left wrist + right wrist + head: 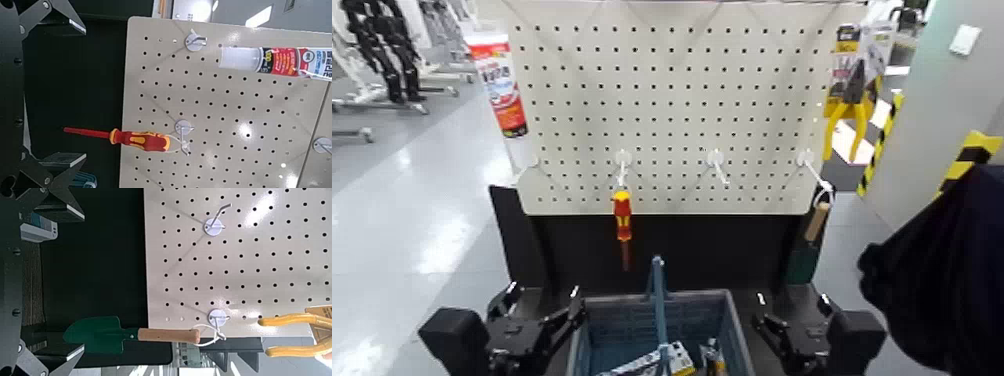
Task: Grasp the handle of the crate.
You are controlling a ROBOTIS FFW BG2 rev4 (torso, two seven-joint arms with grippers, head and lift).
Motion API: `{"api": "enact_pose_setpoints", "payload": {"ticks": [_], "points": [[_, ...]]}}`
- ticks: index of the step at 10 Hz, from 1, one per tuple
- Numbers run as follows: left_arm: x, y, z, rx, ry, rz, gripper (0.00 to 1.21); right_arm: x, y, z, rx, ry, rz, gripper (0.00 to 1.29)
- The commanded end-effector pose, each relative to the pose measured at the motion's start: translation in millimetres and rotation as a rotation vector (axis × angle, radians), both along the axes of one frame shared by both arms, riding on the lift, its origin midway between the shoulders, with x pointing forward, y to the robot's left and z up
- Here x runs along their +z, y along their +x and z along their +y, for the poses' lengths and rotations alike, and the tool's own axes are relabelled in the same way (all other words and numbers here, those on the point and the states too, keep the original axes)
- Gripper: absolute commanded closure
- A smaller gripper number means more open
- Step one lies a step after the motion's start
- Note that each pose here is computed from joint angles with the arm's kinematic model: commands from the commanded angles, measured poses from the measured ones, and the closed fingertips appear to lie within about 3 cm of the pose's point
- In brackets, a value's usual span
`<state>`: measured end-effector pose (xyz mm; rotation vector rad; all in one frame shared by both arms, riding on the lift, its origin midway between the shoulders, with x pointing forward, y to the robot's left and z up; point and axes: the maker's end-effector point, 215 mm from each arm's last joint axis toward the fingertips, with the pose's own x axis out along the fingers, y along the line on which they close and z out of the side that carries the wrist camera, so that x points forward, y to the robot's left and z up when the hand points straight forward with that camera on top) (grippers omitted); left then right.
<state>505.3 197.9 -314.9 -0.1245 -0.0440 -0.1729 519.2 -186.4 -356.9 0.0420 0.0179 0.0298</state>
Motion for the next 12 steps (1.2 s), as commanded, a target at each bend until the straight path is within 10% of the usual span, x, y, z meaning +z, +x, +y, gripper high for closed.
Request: {"api": "enact_pose_setpoints", "payload": {"ticks": [1, 12], "points": [[-1, 0, -1, -0.005, -0.004, 0.004, 0.18, 0, -0.1, 1.0, 0.001, 0.001, 0.000, 0.14], [-2, 16, -63, -0.358, -0.450, 0.323, 0.18, -1, 1.9, 2.3, 0.005, 0.003, 0.004, 0.14]]}}
